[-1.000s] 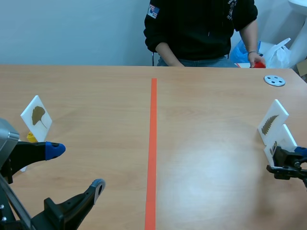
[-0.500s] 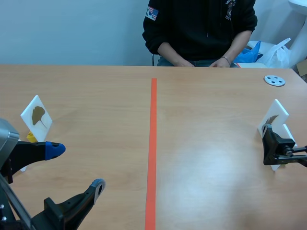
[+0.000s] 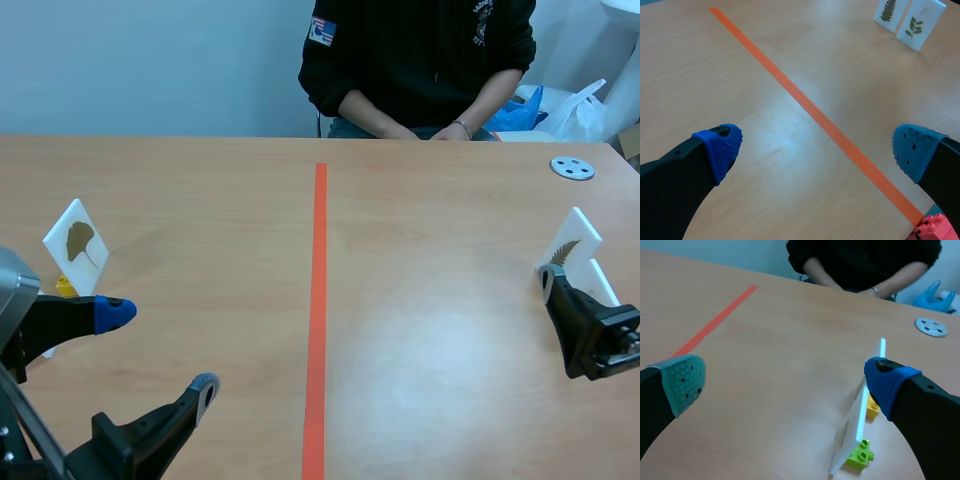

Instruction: Sort the leaf by its shape. The table is split by an orange tape line. A compound leaf with several leaflets goes to the left side, a simple leaf with one blade goes to the right side. Return to the home posture when a red brick is placed on the table.

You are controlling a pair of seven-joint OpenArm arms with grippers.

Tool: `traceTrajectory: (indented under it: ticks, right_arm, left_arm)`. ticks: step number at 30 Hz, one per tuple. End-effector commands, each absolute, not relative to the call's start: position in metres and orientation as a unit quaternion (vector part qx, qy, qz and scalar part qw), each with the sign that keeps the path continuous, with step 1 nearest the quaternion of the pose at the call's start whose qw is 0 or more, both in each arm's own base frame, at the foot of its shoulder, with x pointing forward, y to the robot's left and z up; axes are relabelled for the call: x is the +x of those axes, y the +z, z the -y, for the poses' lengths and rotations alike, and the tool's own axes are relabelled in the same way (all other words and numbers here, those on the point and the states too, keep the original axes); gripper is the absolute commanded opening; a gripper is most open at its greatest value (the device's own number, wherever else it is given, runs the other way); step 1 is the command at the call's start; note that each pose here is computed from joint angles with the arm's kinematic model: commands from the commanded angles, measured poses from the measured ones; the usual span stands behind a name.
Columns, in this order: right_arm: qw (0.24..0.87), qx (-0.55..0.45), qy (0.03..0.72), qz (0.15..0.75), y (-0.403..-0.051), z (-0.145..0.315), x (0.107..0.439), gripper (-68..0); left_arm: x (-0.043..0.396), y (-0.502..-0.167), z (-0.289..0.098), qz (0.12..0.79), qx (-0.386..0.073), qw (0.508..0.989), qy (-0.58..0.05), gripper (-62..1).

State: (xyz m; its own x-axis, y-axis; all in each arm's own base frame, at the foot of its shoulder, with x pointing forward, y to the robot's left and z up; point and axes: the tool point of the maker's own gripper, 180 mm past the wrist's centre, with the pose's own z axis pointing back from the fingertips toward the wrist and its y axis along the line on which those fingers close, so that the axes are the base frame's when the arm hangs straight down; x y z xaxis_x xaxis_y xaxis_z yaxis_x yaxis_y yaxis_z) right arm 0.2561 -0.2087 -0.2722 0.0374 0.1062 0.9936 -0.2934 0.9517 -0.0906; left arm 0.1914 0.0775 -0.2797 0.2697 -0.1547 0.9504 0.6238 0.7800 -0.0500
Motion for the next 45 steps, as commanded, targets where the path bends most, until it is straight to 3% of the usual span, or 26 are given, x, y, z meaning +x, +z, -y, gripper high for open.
traceTrajectory:
  ticks: [1,15,45]
  right_arm:
    - [0.708,0.073,0.148,0.687,-0.261,0.206,0.257,0.4]
    - [0.707,0.134,0.18,0.671,-0.246,0.164,0.232,0.4]
    - [0.707,0.136,0.181,0.67,-0.246,0.164,0.232,0.4]
  left_arm:
    - [0.195,-0.271,-0.076,0.564,-0.218,0.757,-0.248,1.4]
    - [0.195,-0.271,-0.076,0.564,-0.218,0.757,-0.248,1.4]
    - [0.196,-0.266,-0.075,0.573,-0.221,0.75,-0.246,1.4]
